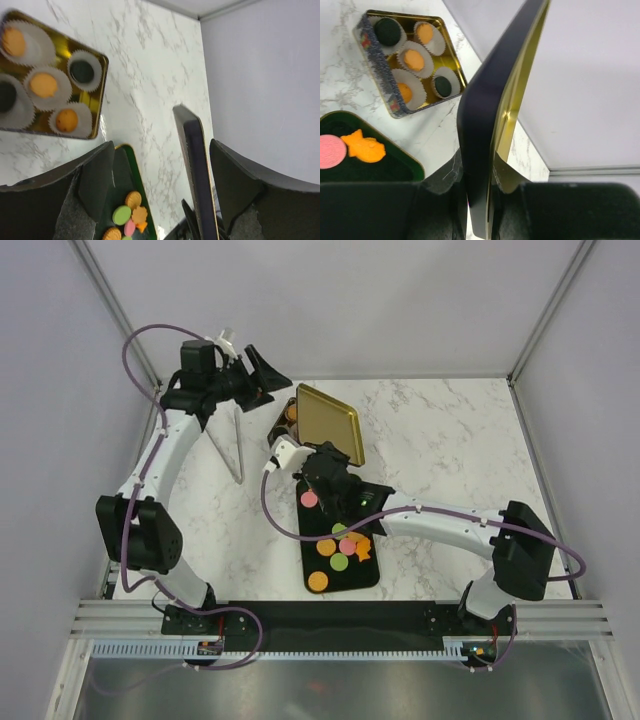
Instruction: Pack the cookies
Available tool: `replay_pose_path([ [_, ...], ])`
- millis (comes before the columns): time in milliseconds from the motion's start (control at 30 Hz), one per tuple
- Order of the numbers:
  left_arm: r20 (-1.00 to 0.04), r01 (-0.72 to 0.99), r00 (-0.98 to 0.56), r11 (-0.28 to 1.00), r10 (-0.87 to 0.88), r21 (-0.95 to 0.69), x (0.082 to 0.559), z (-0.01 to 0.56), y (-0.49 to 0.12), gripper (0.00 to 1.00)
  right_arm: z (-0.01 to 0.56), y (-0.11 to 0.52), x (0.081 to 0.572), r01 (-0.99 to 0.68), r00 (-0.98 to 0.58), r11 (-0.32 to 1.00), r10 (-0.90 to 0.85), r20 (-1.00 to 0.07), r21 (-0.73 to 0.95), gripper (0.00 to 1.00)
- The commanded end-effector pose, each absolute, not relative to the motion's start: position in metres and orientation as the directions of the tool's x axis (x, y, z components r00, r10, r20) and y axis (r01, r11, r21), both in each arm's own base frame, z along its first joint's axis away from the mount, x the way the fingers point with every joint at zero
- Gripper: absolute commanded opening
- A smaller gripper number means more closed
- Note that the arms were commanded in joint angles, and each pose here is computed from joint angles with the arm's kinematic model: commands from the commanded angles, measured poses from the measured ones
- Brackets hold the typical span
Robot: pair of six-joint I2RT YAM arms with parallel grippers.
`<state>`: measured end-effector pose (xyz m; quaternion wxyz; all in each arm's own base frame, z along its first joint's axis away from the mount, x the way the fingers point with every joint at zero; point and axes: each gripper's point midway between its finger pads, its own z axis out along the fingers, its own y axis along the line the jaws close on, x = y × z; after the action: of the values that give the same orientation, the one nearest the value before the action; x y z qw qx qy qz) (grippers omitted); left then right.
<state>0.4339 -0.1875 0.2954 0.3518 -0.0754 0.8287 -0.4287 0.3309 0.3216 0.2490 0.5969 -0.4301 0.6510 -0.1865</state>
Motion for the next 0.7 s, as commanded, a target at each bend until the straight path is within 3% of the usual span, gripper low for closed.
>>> replay_pose_path([
  [0, -0.617, 0.198, -0.593, 0.649, -0.517, -0.734, 0.464, 0.342, -0.152, 0.84, 0.258, 0.319, 0.322, -0.39, 0.018, 0.606, -0.748, -0.664, -0.693, 0.0],
  [100, -0.62, 0.174, -0.569, 0.658, -0.54, -0.733, 0.472, 0.342, -0.135, 0.84, 0.252, 0.32, 0.32, -0.423, -0.005, 0.598, -0.753, -0.658, -0.681, 0.0],
  [267, -0.636, 0.055, -0.528, 0.725, -0.563, -0.687, 0.49, 0.311, -0.106, 0.77, 0.256, 0.327, 0.333, -0.505, -0.091, 0.683, -0.65, -0.754, -0.528, 0.0],
  [367, -0.638, -0.062, -0.513, 0.766, -0.574, -0.64, 0.504, 0.273, -0.088, 0.64, 0.267, 0.333, 0.352, -0.542, -0.156, 0.745, -0.544, -0.824, -0.389, 0.0],
  [400, -0.646, -0.097, -0.508, 0.783, -0.57, -0.614, 0.508, 0.261, -0.081, 0.55, 0.265, 0.335, 0.359, -0.547, -0.183, 0.76, -0.516, -0.837, -0.35, 0.0],
  [567, -0.614, -0.201, -0.563, 0.812, -0.553, -0.548, 0.525, 0.193, -0.071, 0.38, 0.296, 0.342, 0.395, -0.593, -0.312, 0.805, -0.228, -0.922, 0.002, 0.0],
  [667, -0.591, -0.219, -0.592, 0.816, -0.547, -0.536, 0.529, 0.171, -0.073, 0.31, 0.302, 0.345, 0.418, -0.631, -0.372, 0.757, -0.105, -0.922, 0.168, 0.0],
])
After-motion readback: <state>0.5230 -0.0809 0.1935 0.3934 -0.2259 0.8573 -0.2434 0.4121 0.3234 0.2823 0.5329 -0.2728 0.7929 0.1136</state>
